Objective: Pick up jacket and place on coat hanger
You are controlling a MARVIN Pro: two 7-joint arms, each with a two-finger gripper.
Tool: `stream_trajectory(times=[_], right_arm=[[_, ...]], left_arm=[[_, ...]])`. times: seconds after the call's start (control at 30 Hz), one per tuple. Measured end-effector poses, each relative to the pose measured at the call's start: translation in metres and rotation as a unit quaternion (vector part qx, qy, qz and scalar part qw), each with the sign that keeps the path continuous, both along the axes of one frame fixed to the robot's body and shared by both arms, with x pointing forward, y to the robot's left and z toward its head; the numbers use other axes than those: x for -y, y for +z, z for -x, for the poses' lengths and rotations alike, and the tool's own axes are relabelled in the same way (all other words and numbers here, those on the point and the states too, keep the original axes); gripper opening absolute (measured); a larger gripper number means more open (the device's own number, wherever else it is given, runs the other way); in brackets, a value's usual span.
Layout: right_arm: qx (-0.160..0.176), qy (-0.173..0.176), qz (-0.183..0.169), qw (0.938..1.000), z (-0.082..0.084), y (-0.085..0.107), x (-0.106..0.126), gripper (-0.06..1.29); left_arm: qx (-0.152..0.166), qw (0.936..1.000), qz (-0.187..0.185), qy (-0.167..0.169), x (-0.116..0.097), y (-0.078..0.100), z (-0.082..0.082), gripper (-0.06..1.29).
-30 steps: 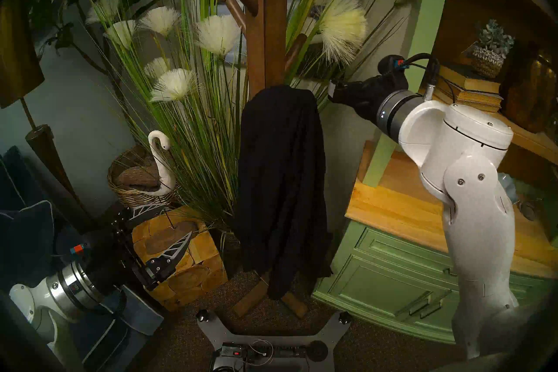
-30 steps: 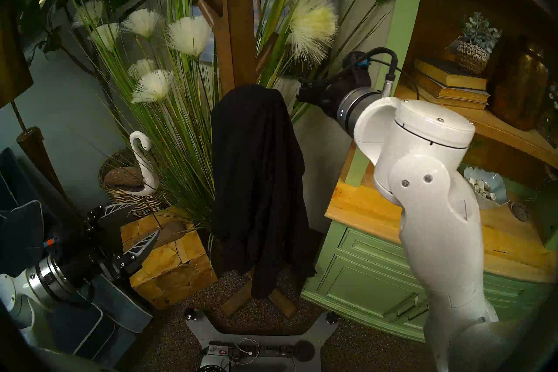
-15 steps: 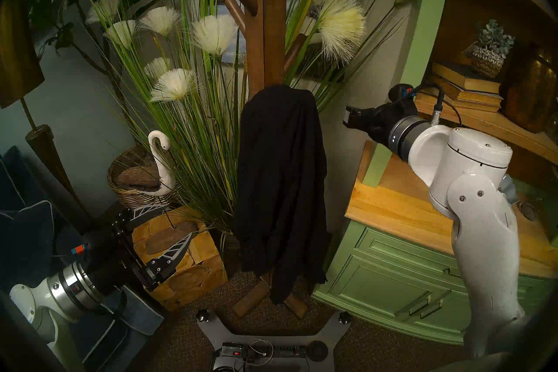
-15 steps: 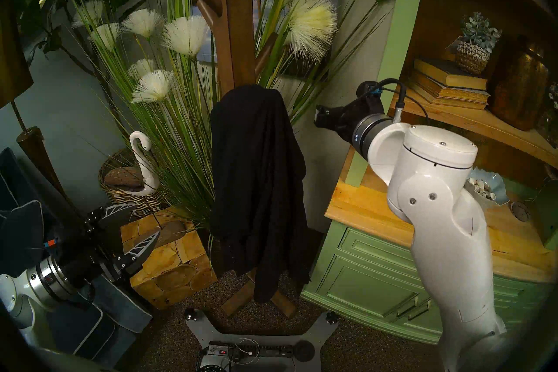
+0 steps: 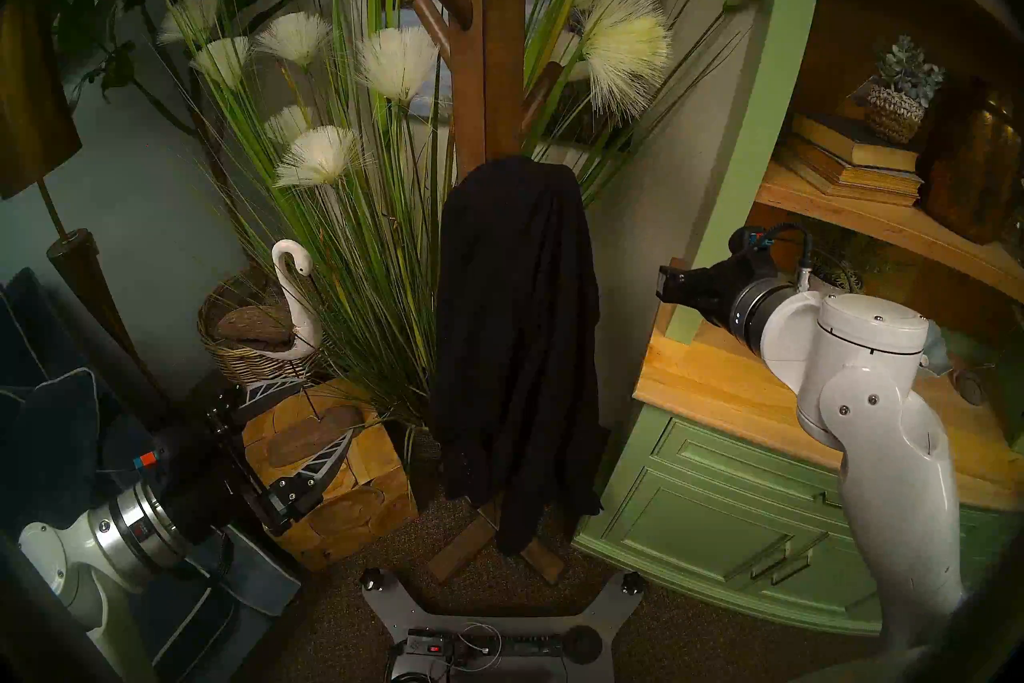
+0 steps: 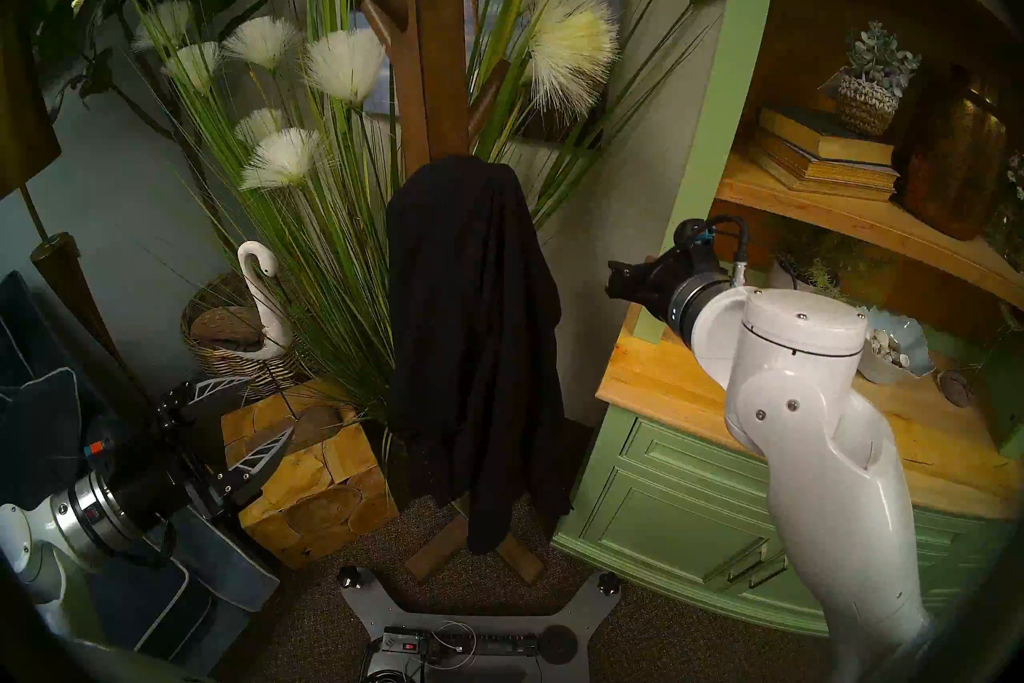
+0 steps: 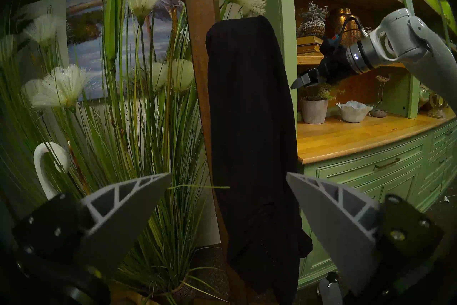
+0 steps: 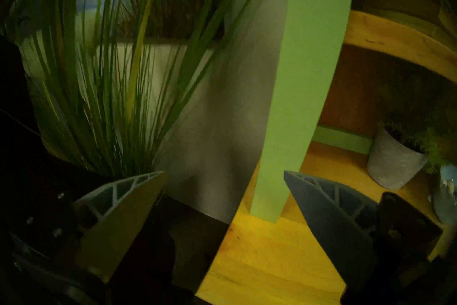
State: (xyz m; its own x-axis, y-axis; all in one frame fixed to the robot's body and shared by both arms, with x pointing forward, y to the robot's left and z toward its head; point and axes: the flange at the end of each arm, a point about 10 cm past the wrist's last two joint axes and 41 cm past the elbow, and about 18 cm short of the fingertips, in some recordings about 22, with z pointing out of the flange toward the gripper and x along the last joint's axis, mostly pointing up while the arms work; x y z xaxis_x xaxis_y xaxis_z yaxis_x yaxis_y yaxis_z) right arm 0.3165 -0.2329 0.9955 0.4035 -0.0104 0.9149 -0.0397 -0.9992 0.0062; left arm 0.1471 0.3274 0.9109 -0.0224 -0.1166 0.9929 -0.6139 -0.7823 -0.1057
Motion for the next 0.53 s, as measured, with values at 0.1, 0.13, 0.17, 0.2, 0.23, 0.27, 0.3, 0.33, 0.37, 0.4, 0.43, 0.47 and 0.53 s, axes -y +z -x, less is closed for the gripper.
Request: stream_trajectory(times=[0.1, 0.13, 0.17, 0.2, 0.23, 0.27, 0.3, 0.33, 0.37, 0.4, 0.43, 0.47, 0.53], right_arm=[[-0.016, -0.004, 0.005, 0.9999, 0.004, -0.010, 0.004, 1.21], [-0.021, -0.005, 0.006, 0.9998, 0.006, -0.013, 0.005, 1.21], [-0.027, -0.005, 0.007, 0.9996, 0.008, -0.016, 0.006, 1.21], [-0.032, -0.004, 0.008, 0.9995, 0.009, -0.019, 0.006, 1.21], [-0.037, -0.003, 0.009, 0.9993, 0.011, -0.022, 0.007, 1.21], [-0.042, -0.001, 0.009, 0.9991, 0.012, -0.025, 0.007, 1.21], [-0.049, 0.001, 0.010, 0.9988, 0.014, -0.029, 0.007, 1.21], [-0.053, 0.003, 0.010, 0.9986, 0.015, -0.032, 0.006, 1.21], [-0.058, 0.005, 0.010, 0.9983, 0.017, -0.035, 0.006, 1.21], [-0.061, 0.006, 0.010, 0.9981, 0.018, -0.037, 0.006, 1.21], [-0.065, 0.008, 0.010, 0.9978, 0.019, -0.040, 0.006, 1.21], [-0.069, 0.010, 0.010, 0.9975, 0.021, -0.042, 0.006, 1.21], [-0.075, 0.014, 0.009, 0.9970, 0.023, -0.046, 0.005, 1.21]], left_arm=[[0.000, 1.0000, 0.000, 0.000, 0.000, 0.000, 0.000, 1.26], [-0.001, 1.0000, -0.001, 0.000, 0.000, 0.000, 0.000, 1.26], [-0.001, 1.0000, -0.001, 0.000, 0.000, 0.000, 0.000, 1.26], [-0.001, 1.0000, -0.001, 0.000, 0.000, -0.001, 0.000, 1.26], [-0.001, 1.0000, -0.001, 0.000, 0.000, -0.001, 0.000, 1.26], [-0.001, 1.0000, -0.001, 0.000, 0.000, -0.001, 0.000, 1.26], [-0.001, 1.0000, -0.001, 0.000, 0.000, -0.001, 0.000, 1.26], [-0.001, 1.0000, -0.002, 0.000, 0.000, -0.001, 0.000, 1.26], [-0.001, 1.0000, -0.002, 0.000, 0.000, -0.001, 0.000, 1.26], [-0.001, 1.0000, -0.002, 0.000, 0.000, -0.001, 0.000, 1.26], [-0.002, 1.0000, -0.002, 0.000, 0.000, -0.001, 0.000, 1.26], [-0.002, 1.0000, -0.002, 0.000, 0.000, -0.001, 0.000, 1.26], [-0.002, 1.0000, -0.002, 0.000, 0.000, -0.002, 0.000, 1.26]])
